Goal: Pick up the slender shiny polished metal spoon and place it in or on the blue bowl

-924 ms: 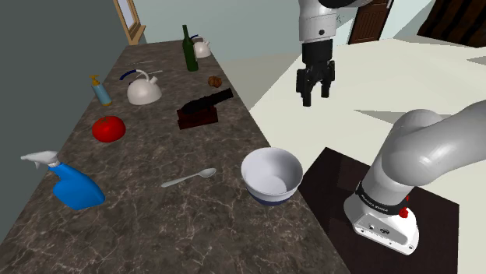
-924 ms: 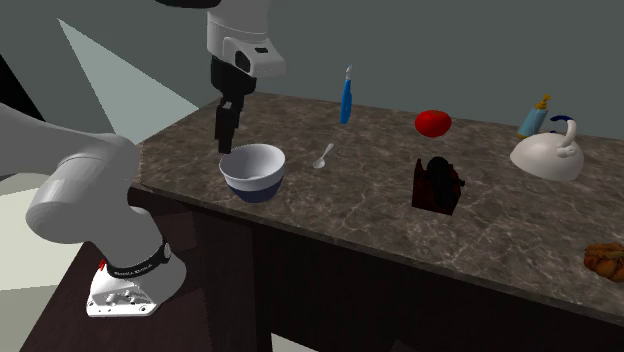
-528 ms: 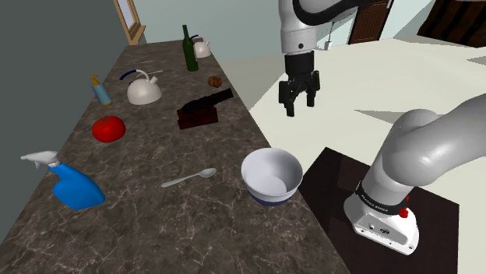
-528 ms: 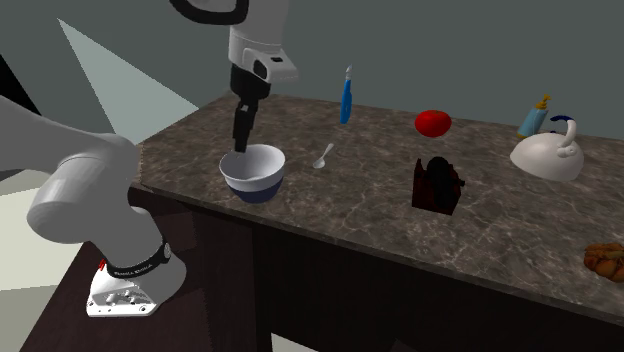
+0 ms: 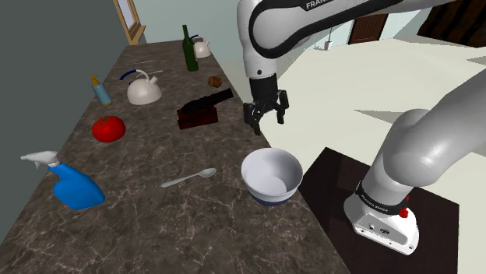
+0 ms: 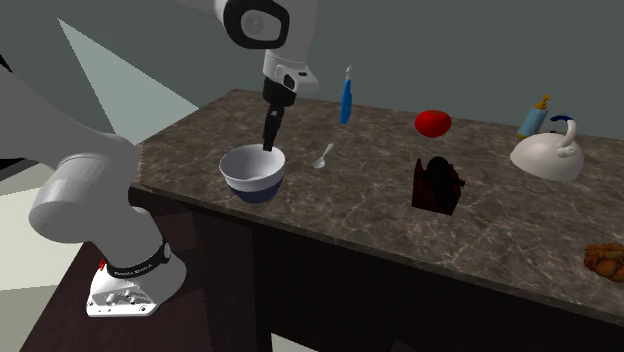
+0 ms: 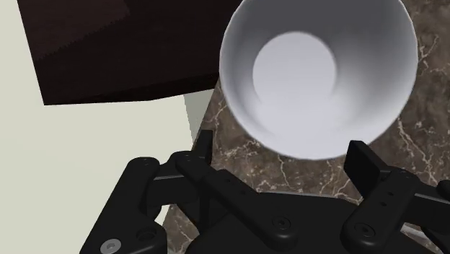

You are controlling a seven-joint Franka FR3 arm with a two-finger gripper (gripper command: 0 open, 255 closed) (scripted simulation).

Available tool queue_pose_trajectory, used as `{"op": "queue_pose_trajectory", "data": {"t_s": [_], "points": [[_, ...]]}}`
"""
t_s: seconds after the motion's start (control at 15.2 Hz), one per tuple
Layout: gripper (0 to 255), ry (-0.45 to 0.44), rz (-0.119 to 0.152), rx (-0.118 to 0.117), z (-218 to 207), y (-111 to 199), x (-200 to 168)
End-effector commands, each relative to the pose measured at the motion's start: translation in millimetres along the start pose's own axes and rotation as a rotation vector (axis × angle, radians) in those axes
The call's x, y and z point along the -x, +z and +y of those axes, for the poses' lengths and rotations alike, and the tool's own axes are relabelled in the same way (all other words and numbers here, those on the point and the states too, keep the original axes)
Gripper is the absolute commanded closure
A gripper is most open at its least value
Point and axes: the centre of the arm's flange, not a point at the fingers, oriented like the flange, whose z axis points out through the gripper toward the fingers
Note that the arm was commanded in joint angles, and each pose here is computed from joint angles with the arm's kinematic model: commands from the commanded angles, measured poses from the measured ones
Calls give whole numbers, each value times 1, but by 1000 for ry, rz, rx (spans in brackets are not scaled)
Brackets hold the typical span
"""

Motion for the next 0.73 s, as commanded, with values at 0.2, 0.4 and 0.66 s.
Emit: {"op": "queue_pose_trajectory", "data": {"t_s": [0.2, 0.4, 0.66], "points": [[0, 46, 4, 19, -52, 28, -34], [0, 72, 6, 31, -82, 44, -55], [0, 107, 8, 47, -122, 66, -86]]}}
